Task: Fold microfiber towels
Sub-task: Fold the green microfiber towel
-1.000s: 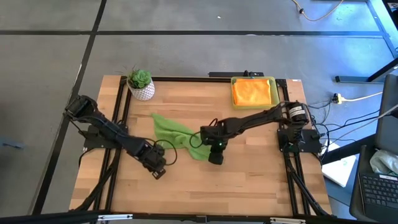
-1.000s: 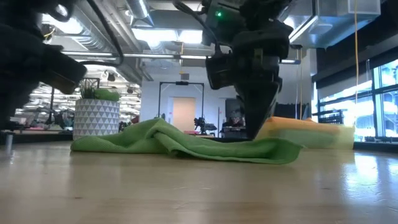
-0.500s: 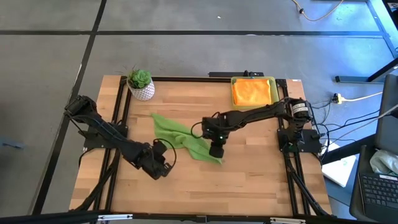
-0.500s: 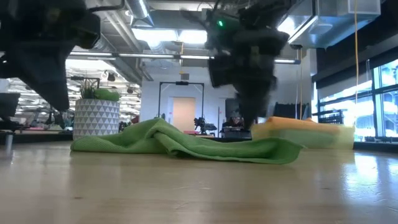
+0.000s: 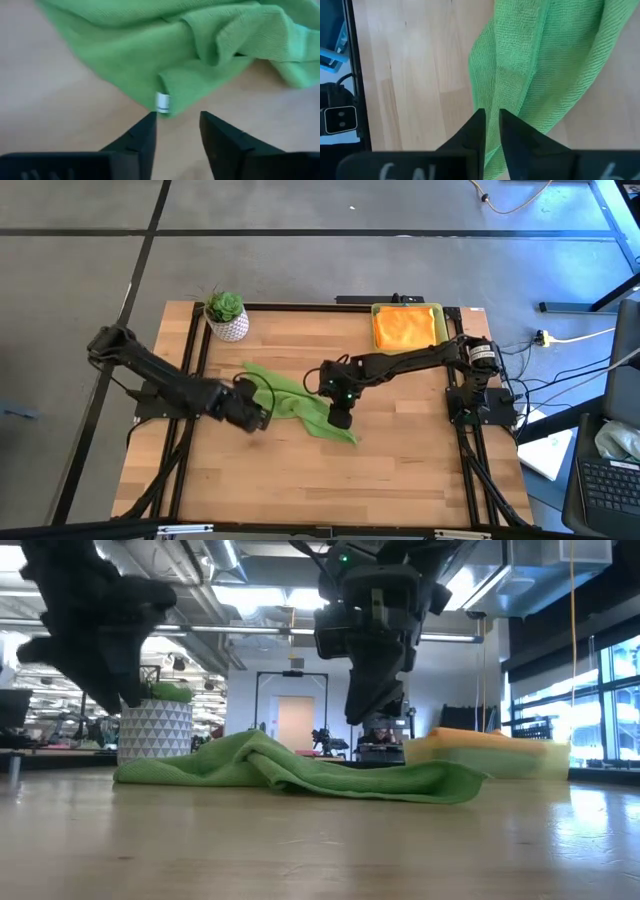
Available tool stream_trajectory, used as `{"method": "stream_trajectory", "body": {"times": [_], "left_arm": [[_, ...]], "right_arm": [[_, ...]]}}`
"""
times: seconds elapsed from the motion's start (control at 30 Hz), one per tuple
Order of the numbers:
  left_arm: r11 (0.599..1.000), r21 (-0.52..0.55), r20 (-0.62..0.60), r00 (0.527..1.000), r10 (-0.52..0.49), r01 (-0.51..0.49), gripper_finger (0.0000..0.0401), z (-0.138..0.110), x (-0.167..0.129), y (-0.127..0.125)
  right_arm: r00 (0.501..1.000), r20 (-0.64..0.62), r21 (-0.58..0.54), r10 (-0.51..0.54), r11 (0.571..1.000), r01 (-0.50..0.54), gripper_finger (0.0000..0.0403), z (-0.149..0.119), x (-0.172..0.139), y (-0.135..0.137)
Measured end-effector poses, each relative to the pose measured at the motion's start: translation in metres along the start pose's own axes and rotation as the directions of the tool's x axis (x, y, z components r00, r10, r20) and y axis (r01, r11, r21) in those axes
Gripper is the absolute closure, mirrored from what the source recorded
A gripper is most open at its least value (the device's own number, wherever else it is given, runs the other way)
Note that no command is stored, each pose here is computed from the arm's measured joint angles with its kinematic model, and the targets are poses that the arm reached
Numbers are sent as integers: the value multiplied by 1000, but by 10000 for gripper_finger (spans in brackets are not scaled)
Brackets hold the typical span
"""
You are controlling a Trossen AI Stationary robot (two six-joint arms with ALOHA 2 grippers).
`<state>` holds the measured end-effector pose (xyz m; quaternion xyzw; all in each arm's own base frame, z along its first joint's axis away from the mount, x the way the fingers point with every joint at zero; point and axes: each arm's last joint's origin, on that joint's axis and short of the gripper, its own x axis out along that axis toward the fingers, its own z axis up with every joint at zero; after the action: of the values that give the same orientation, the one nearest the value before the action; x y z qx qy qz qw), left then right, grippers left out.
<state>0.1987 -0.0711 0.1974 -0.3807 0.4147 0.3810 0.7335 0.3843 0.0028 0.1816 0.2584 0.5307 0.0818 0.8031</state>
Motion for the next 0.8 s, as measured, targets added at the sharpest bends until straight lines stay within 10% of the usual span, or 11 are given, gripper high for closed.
{"method": "stream_trajectory", "body": {"times": [0.27,0.8], "left_arm": [[976,-64,-162,963,-217,209,239,33,30,19],[990,27,-254,958,-129,141,238,43,67,19]], "right_arm": [[1000,-21,-6,-5,1000,5,343,-2,0,-1],[996,-80,-1,-25,1000,25,343,-8,0,-3]]}}
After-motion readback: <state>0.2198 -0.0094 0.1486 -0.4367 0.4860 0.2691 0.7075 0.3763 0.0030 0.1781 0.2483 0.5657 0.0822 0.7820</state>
